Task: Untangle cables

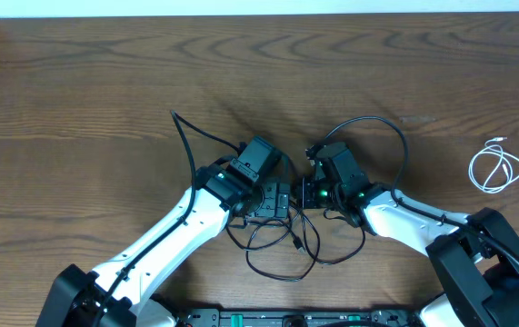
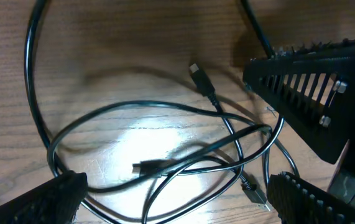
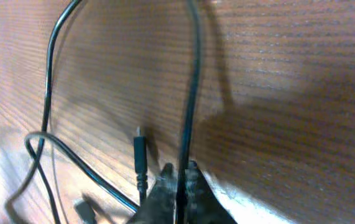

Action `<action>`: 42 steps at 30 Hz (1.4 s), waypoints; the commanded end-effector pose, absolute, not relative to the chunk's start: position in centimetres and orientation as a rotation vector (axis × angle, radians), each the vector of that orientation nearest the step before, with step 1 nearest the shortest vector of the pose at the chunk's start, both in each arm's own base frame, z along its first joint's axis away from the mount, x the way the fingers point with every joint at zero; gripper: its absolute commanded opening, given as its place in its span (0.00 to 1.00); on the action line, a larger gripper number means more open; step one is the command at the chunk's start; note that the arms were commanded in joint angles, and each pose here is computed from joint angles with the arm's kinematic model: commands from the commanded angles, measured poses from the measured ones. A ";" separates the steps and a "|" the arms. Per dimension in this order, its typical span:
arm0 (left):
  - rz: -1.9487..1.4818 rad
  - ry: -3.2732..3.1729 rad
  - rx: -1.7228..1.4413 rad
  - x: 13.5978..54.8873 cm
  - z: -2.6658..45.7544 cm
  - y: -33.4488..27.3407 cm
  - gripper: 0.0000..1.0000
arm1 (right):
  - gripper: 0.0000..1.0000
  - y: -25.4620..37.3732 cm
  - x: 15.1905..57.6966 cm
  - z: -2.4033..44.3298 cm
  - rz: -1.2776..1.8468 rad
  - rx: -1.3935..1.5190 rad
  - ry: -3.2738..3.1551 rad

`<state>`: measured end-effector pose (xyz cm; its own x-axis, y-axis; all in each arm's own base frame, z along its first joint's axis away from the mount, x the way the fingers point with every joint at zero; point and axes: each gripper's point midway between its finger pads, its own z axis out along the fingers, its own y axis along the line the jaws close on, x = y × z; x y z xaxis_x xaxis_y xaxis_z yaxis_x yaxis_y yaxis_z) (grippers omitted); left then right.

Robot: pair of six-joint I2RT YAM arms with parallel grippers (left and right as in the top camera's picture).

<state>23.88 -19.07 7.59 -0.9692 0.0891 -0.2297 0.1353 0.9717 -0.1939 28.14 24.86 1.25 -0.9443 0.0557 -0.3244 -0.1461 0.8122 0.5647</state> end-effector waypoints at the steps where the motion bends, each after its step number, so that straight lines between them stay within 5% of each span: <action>1: -0.340 2.864 0.176 24.6 8.3 -19.7 0.98 | 0.01 24.9 27.8 0.9 0.876 -0.077 2.682; 42: -0.370 2.825 0.175 25.4 8.7 -20.3 0.98 | 0.01 24.9 27.6 0.8 0.871 -0.076 2.691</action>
